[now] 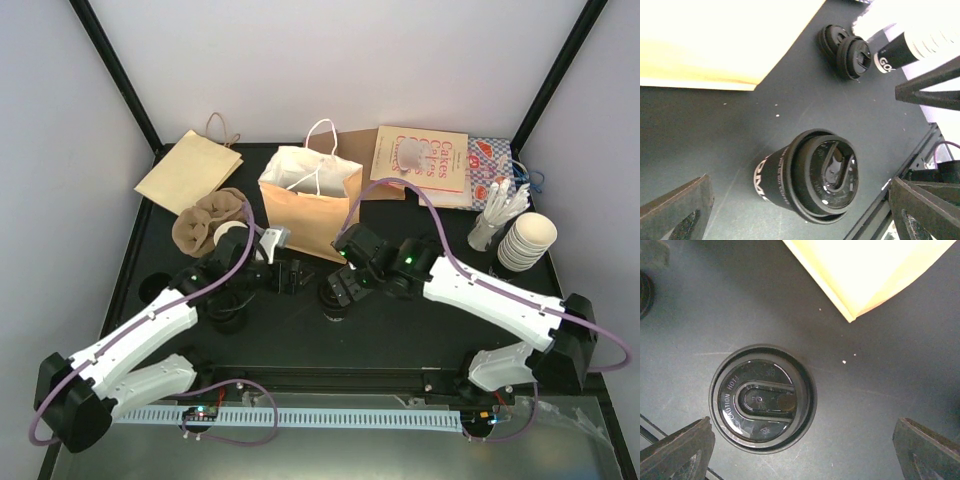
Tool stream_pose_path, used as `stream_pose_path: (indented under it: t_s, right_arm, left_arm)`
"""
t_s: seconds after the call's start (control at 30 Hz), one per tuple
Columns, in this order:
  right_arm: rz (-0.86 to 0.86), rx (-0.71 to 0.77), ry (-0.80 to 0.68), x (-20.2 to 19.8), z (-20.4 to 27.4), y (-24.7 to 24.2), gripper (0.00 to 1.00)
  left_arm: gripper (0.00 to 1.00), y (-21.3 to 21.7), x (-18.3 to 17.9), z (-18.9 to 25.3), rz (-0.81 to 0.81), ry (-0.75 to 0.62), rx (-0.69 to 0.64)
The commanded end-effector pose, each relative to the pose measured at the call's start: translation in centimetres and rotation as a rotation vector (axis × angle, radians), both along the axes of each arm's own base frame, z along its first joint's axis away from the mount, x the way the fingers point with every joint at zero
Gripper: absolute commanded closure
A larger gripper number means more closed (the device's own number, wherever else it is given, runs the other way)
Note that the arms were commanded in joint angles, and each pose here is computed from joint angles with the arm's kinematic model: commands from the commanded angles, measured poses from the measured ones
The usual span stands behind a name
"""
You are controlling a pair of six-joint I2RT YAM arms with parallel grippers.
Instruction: Pack the takeout coffee
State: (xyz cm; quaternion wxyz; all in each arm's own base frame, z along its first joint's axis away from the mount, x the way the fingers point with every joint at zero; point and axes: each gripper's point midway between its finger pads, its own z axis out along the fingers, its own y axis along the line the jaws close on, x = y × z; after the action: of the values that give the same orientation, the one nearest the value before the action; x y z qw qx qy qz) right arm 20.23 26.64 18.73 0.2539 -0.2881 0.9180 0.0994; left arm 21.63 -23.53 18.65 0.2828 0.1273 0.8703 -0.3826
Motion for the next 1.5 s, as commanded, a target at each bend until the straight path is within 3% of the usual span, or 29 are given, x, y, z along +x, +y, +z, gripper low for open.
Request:
stream_pose_path:
  t_s: [0.0, 0.2, 0.5, 1.47]
  right_arm:
    - [-0.023, -0.016, 0.037, -0.5, -0.2, 0.7, 0.0]
    - [-0.031, -0.063, 0.077, -0.6, -1.7, 2.0, 0.0]
    - [0.003, -0.115, 0.113, -1.5, -3.6, 4.1, 0.02]
    - [0.004, -0.204, 0.16, -1.7, -6.2, 3.9, 0.22]
  left_arm:
    - [0.01, 2.3, 0.5, -0.8, 0.092, -0.006, 0.059]
    - [0.01, 2.3, 0.4, -1.5, 0.086, -0.014, 0.015]
    - [0.17, 0.6, -0.1, -4.3, 0.003, 0.108, 0.016]
    - [0.36, -0.6, -0.3, -7.9, -0.038, 0.201, 0.01]
